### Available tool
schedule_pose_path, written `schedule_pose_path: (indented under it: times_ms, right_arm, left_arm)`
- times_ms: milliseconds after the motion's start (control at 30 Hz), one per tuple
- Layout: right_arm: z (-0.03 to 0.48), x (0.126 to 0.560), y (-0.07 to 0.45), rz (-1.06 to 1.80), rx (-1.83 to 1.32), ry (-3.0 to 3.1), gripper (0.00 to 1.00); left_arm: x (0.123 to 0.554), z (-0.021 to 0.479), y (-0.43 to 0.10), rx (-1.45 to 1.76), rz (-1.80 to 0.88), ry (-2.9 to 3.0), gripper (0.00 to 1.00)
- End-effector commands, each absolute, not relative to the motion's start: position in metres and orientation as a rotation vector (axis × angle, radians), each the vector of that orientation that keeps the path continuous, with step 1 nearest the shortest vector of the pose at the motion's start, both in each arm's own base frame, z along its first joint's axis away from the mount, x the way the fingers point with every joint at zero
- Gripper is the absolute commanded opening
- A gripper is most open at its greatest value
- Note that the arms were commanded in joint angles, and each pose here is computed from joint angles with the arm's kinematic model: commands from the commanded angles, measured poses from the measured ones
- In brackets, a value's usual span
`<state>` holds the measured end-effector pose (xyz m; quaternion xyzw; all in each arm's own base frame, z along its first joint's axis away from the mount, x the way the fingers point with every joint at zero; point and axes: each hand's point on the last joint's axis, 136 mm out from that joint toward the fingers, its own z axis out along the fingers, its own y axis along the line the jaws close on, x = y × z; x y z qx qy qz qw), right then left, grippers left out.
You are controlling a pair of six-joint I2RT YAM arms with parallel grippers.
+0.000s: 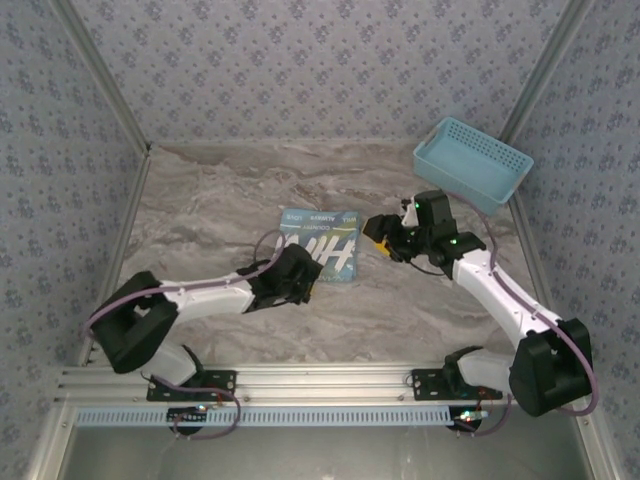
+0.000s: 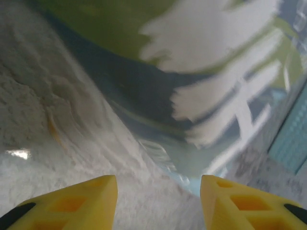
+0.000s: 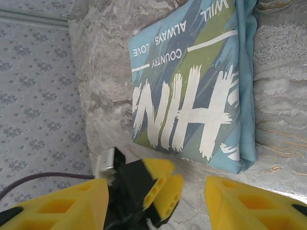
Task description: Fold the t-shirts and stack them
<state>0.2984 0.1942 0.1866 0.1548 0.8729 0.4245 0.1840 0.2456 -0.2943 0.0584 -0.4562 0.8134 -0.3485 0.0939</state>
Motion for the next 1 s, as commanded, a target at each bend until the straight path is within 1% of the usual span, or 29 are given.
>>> schedule_pose_path:
  times_ms: [0,133,233,267,400,433,500,700,833,967]
  right_arm:
    - [0.207,0.294,0.191,1.256,0.395,2.433,0.57]
    - [0.223,0.298,0.187,1.292,0.396,2.396,0.57]
    - [0.232,0.297,0.185,1.295,0.382,2.382,0.57]
    - [0.234,0.296,0.185,1.296,0.378,2.381,0.57]
    - [0.235,0.291,0.181,1.295,0.387,2.379,0.57]
    - [0.235,0.29,0.181,1.296,0.39,2.38,0.57]
    - [0.235,0.289,0.18,1.296,0.393,2.377,0.57]
    - [0.235,0.288,0.177,1.284,0.404,2.372,0.56]
    - [0.236,0.291,0.175,1.273,0.416,2.363,0.56]
    - [0.236,0.296,0.176,1.276,0.417,2.356,0.56]
  left_arm:
    - [0.259,0.051,-0.299,-1.781,-1.064,2.171,0.48]
    - [0.266,0.04,-0.299,-1.84,-0.999,2.12,0.46]
    - [0.283,0.034,-0.305,-1.875,-1.034,2.054,0.45]
    - [0.289,0.032,-0.307,-1.88,-1.039,2.041,0.42]
    - [0.312,0.027,-0.3,-1.92,-1.035,1.954,0.19]
    - [0.319,0.027,-0.296,-1.924,-1.032,1.932,0.16]
    - [0.333,0.028,-0.287,-1.918,-1.019,1.916,0.12]
    - [0.37,0.027,-0.244,-1.928,-0.989,1.827,0.0]
    - [0.39,0.023,-0.194,-1.956,-0.92,1.77,0.0]
    - [0.416,0.02,-0.129,-1.946,-0.87,1.732,0.0]
